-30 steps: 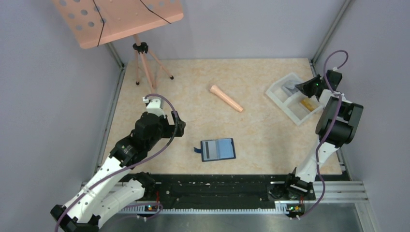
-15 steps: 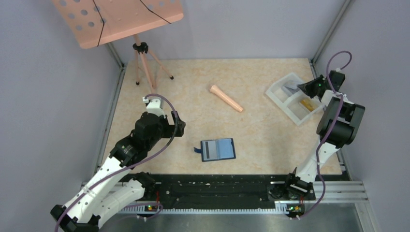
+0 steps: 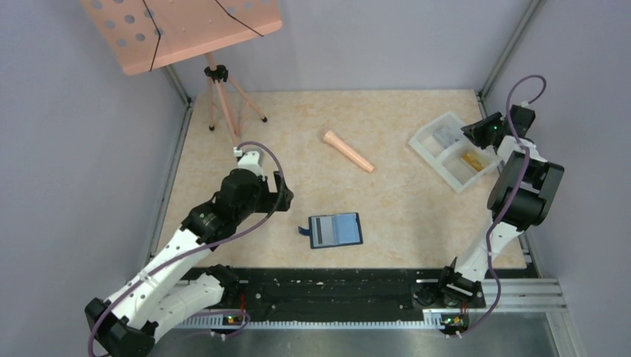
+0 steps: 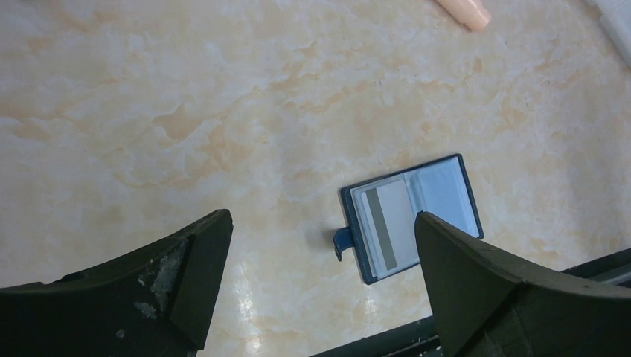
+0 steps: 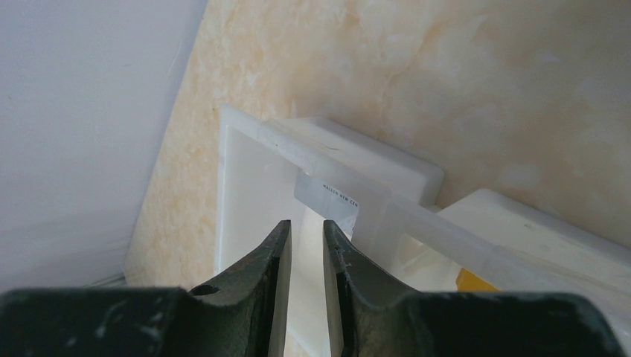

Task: Take the credit cards out of the card holder
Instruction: Place the credit card in the storage box, then remove the credit card from the card holder.

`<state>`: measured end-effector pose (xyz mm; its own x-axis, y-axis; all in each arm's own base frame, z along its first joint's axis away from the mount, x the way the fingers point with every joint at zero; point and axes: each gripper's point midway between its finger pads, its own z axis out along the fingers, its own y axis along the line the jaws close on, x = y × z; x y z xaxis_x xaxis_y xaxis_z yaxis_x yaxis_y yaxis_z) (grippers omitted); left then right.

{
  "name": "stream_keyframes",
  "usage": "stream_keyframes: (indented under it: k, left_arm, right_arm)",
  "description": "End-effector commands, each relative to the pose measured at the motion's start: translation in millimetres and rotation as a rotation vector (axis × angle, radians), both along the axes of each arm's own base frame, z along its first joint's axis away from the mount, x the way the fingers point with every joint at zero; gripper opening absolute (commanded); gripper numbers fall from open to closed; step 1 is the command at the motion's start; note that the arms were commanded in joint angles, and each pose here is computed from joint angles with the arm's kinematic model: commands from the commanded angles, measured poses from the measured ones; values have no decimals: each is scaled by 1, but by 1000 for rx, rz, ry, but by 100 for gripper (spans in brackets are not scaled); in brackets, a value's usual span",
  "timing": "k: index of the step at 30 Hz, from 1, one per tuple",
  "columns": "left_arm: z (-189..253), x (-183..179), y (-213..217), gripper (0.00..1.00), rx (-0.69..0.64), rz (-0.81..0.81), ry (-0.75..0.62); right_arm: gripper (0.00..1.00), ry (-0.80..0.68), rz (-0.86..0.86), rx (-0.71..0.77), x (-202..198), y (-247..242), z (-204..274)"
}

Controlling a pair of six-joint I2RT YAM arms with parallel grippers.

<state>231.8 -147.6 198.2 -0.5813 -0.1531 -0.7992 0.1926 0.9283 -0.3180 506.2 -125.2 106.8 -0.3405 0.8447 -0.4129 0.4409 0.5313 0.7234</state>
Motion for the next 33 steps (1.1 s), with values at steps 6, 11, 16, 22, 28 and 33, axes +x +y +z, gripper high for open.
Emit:
stream_keyframes:
  k: [6,11,16,22,28,33]
  left_arm:
    - [-49,1,-31,96,-88,-24,184]
    - [-74,-4,-54,92,-167,-85,260]
    - [-99,-13,-65,88,-182,-120,355]
    - [-135,-21,-64,83,-193,-109,414]
    - [-152,-31,-74,73,-241,-150,468]
    - [-159,-34,-83,48,-289,-176,488]
  right_arm:
    - [26,-165,37,-114,-22,7,98]
    - [29,-200,176,-61,-46,49,104]
    - [32,-210,306,-109,-77,105,107]
    - [37,-194,471,-146,-125,184,92]
    - [45,-208,600,-169,-174,248,82]
    - [49,-188,676,-195,-209,281,67]
